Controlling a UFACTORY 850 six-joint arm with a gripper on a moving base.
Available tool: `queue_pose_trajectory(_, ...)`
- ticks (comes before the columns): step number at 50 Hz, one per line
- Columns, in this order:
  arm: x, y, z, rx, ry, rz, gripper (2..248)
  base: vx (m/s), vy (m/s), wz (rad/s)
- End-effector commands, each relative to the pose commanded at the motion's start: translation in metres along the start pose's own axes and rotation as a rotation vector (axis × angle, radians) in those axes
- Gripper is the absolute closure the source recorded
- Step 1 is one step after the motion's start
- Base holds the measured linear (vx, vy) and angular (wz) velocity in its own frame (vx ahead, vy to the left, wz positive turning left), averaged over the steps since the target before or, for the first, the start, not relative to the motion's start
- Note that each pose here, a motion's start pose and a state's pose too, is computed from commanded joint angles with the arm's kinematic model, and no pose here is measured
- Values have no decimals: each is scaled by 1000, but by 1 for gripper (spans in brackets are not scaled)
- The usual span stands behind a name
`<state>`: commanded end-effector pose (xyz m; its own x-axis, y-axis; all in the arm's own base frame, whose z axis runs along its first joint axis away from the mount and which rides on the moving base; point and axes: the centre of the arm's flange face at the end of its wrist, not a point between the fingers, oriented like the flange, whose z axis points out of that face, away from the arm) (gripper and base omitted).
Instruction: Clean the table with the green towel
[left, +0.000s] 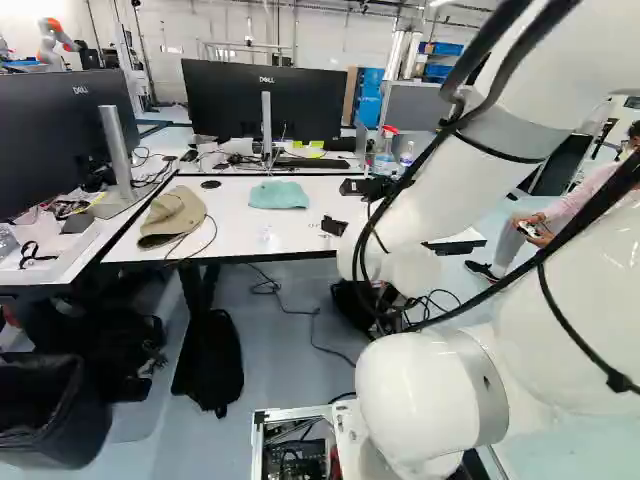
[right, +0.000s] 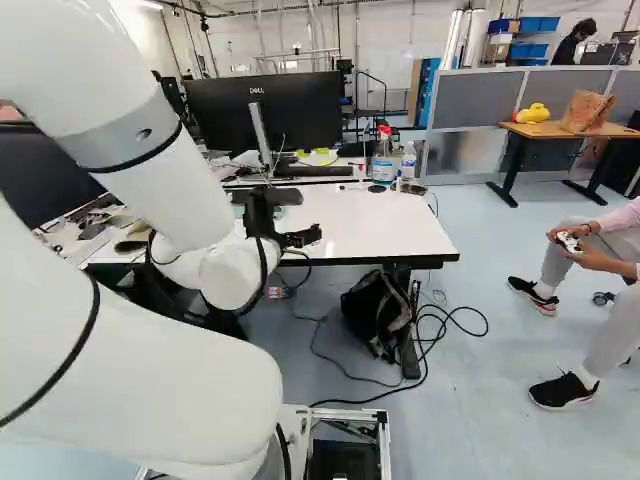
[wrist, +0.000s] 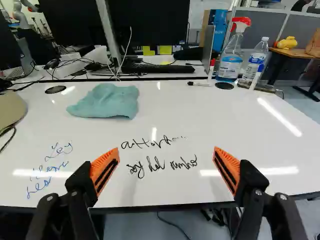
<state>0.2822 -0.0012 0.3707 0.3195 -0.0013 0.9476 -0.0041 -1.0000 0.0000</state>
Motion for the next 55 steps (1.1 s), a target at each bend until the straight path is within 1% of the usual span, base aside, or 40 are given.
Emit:
queue_pose_trajectory(23, 38, 2, 34, -5, 49, 1, 3, 0, 0, 0)
queue_pose_trajectory(41, 68, -5, 61, 12, 90, -3, 3, 0, 0, 0)
queue_pose_trajectory(55, 79, -11, 88, 28, 86, -8, 3, 0, 0, 0)
